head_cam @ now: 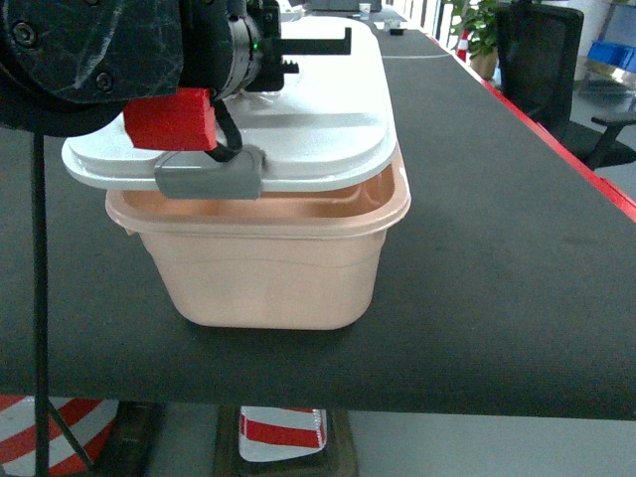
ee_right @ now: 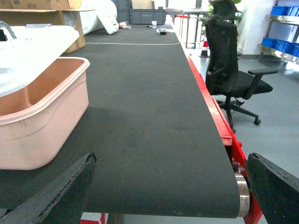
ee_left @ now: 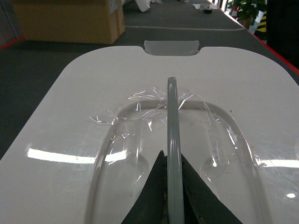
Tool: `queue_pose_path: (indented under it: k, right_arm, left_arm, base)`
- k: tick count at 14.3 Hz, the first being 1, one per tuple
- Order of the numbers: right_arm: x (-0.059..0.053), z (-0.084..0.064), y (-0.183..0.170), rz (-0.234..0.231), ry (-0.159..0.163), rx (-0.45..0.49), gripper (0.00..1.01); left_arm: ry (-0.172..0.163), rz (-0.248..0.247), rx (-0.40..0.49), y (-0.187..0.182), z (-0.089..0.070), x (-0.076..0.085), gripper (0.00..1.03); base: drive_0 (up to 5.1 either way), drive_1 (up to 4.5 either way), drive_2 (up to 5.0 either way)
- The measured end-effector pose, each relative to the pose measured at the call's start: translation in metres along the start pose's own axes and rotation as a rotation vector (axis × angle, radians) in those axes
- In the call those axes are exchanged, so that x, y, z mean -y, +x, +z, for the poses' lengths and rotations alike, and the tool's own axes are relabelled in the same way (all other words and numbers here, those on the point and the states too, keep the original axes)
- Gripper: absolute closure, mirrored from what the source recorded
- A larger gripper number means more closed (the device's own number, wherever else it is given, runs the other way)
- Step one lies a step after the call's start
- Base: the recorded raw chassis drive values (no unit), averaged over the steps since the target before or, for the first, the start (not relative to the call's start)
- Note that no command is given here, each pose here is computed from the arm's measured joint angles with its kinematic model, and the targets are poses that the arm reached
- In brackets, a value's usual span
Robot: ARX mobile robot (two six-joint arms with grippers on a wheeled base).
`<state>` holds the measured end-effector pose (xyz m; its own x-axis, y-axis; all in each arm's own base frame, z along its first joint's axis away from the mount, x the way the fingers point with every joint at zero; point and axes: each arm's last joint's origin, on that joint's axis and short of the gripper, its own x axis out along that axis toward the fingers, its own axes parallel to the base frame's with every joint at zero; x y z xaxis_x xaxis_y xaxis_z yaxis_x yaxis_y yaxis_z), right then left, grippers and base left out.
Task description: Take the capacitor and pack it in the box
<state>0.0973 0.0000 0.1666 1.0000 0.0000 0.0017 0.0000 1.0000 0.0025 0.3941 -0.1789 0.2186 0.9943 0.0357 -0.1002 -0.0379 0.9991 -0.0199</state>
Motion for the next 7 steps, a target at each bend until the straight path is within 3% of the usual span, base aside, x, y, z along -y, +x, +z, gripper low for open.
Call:
queue_pose_path:
  k: [3,5,7]
  right_arm:
    - [0.000,0.000,0.000,0.000,0.000,0.000,0.03]
    - [0.000,0.000,0.000,0.000,0.000,0.000,0.03]
    - [0.000,0.000,0.000,0.000,0.000,0.000,0.03]
  left_arm:
    - [-0.006,0.006,-0.016,0.005,-0.004,0.006,1.01]
    - [-0.006,0.012,-0.073,0.009,-0.021,0.008,1.01]
    - [-0.007,-0.004,-0.080,0.009,-0.024,0.013,1.01]
  base:
    - [0.0,0.00,0.0]
    - [0.0,0.00,0.0]
    - [0.0,0.00,0.0]
